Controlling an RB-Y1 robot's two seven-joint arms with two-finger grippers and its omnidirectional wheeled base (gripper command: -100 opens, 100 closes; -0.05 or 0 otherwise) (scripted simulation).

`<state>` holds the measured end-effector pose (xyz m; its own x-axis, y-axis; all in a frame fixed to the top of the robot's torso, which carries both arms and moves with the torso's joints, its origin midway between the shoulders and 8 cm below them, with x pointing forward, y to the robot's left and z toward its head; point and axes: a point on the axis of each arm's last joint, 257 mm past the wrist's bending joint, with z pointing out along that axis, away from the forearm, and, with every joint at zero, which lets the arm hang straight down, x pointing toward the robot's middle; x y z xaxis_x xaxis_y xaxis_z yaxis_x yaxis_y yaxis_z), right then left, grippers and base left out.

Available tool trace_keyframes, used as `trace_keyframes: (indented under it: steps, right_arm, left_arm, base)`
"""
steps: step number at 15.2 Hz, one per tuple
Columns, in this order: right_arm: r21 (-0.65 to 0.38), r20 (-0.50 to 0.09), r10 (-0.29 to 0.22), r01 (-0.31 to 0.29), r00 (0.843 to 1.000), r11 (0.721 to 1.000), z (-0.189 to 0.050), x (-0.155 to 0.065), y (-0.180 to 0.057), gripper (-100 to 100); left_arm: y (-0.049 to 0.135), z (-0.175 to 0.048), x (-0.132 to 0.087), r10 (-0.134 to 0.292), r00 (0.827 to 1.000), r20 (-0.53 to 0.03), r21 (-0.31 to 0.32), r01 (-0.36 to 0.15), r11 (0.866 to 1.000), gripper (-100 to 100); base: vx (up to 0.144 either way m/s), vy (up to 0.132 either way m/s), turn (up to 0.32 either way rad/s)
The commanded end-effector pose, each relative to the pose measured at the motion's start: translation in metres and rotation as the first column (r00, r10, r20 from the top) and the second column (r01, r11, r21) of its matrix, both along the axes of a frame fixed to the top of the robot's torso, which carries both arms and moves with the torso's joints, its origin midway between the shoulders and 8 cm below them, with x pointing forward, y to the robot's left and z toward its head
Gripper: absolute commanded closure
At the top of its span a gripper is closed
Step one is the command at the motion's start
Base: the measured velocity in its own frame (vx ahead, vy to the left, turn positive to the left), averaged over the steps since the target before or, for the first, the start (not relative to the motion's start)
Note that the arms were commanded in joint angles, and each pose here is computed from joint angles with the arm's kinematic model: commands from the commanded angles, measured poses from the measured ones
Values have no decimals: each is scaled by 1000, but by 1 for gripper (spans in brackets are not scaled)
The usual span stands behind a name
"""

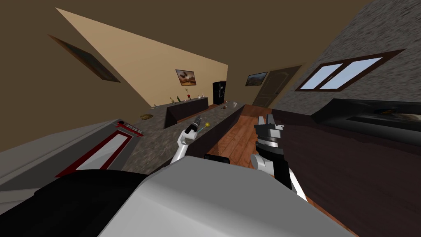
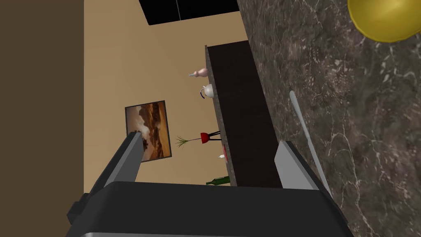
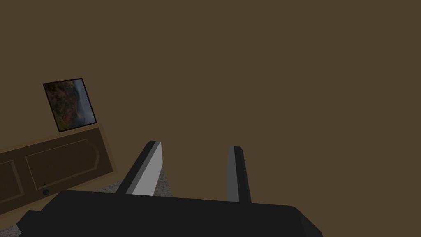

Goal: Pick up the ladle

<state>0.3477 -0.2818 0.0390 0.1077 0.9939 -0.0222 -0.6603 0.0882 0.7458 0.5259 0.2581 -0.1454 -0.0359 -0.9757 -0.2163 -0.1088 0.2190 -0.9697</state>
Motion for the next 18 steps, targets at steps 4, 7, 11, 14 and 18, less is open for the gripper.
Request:
trace_keyframes:
  steps: [4, 7, 11, 14, 18]
  right_arm:
    - [0, 0, 0, 0, 1000, 1000, 0, 0, 0, 0]
    - [0, 0, 0, 0, 1000, 1000, 0, 0, 0, 0]
    - [0, 0, 0, 0, 1000, 1000, 0, 0, 0, 0]
    - [0, 0, 0, 0, 1000, 1000, 0, 0, 0, 0]
    - [0, 0, 0, 0, 1000, 1000, 0, 0, 0, 0]
  left_arm:
    - [2, -19, 6, 17, 996, -90, 14, -16, 1000, -100]
    - [2, -28, 9, 24, 990, -135, 19, -22, 1000, -100]
    - [2, -41, 10, 34, 980, -195, 25, -30, 999, -100]
    - [1, -51, 10, 40, 970, -240, 29, -34, 999, -100]
    - [-2, -67, 11, 46, 947, -317, 33, -38, 999, -100]
  base:
    - [22, -20, 3]
    - [24, -14, 3]
    - [21, -15, 3]
    - [19, -16, 2]
    - [22, -14, 4]
